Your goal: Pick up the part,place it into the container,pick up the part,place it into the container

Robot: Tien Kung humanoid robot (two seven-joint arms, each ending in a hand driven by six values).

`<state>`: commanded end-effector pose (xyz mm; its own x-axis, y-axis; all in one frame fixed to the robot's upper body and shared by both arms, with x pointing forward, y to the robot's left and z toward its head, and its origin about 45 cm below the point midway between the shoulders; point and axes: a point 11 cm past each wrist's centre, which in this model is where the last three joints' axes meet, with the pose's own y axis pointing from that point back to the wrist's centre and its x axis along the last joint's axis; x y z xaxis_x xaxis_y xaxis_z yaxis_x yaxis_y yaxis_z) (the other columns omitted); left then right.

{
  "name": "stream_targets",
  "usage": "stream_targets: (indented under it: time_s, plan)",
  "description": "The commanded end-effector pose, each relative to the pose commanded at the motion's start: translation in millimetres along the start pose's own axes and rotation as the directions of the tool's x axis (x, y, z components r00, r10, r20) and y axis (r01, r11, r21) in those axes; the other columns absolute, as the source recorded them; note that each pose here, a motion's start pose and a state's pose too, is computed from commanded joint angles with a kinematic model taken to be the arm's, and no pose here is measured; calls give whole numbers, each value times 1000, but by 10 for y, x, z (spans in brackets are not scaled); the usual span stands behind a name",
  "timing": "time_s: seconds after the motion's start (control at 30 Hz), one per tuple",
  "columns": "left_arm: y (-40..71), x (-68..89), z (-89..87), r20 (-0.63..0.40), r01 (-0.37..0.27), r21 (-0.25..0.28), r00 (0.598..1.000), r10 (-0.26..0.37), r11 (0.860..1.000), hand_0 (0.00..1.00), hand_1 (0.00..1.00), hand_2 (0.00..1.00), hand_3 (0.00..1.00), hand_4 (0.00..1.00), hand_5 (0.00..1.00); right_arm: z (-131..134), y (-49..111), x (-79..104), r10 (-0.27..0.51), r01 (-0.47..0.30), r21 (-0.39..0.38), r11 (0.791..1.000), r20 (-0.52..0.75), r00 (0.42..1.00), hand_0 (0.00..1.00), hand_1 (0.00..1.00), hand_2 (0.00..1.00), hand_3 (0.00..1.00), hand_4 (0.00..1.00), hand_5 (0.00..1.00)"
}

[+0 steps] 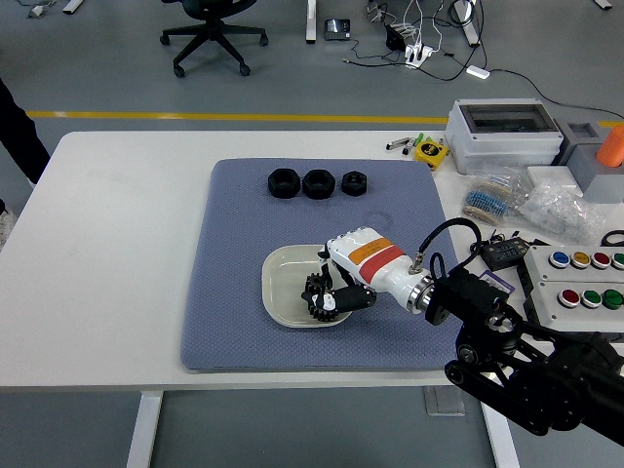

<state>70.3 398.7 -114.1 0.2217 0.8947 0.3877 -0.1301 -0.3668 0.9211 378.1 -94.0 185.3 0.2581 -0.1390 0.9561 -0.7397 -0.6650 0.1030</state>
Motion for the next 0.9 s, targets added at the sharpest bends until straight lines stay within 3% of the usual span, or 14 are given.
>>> stream_targets:
  time_s: [0.37, 0.9]
  plan:
    - [1, -1, 12, -4, 0, -2, 1000, -1, 1000, 745, 701, 658, 581, 642, 607, 136, 8, -139, -33, 32, -44, 999, -25, 999, 49, 58, 168, 328, 788, 524]
    - [1, -2, 14, -2, 0, -1, 1000, 0, 1000, 745, 700, 659, 582, 642, 607, 192, -7, -137, -32, 31, -58, 998, -21, 999, 63, 72, 184, 370, 820, 501]
